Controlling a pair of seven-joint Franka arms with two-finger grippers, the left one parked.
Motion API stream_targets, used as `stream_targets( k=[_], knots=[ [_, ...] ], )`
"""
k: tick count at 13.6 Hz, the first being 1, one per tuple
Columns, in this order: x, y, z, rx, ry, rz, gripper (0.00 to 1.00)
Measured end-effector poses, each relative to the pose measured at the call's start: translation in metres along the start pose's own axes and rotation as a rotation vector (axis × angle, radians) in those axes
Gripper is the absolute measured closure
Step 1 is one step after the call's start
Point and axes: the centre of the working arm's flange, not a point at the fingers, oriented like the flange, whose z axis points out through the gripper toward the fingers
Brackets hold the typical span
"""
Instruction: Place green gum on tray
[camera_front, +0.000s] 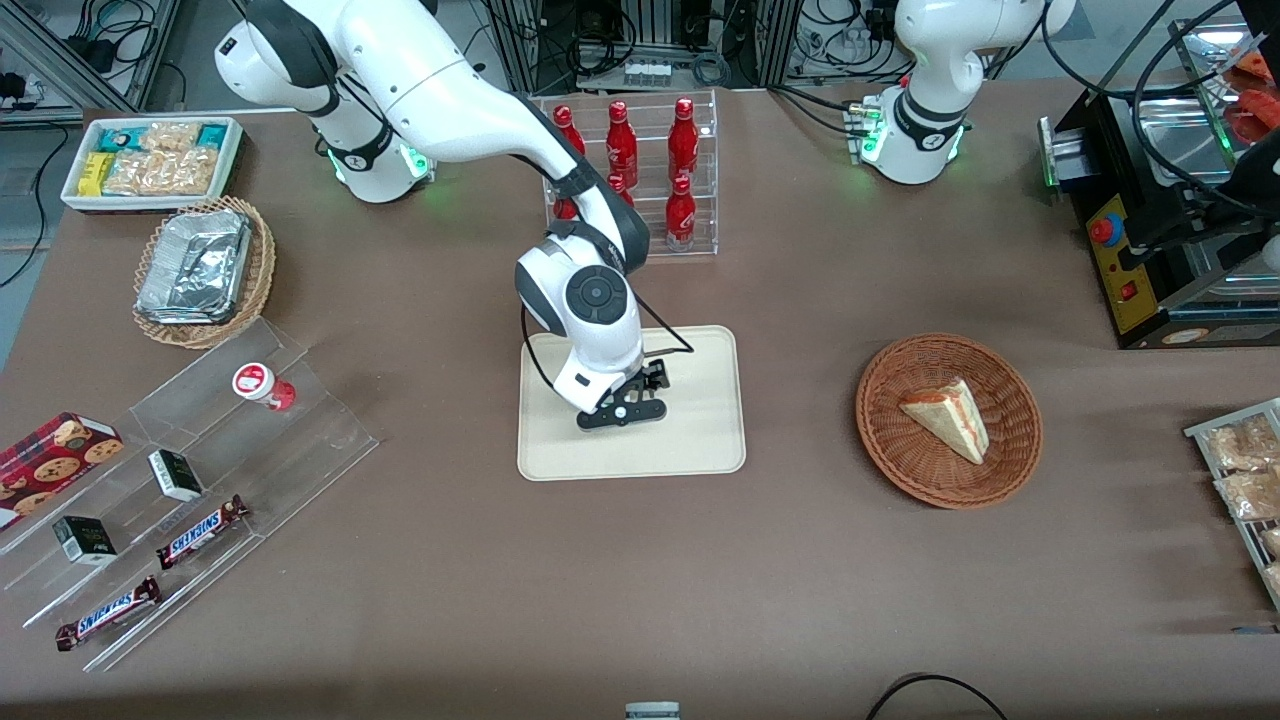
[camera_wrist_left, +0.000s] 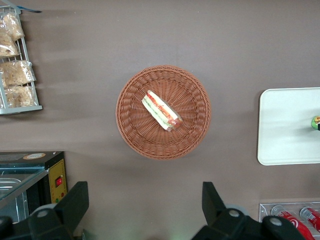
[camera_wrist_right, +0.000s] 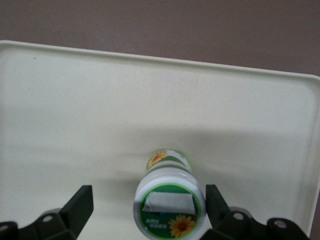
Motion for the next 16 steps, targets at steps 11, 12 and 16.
stream_targets(
  k=[11,12,16],
  knots=[
    [0.016,0.027,-0.038,-0.014,-0.020,-0.057,0.00],
    [0.018,0.030,-0.046,-0.014,-0.025,-0.057,0.00],
    [0.030,0.066,-0.081,-0.025,-0.070,-0.078,0.00]
  ],
)
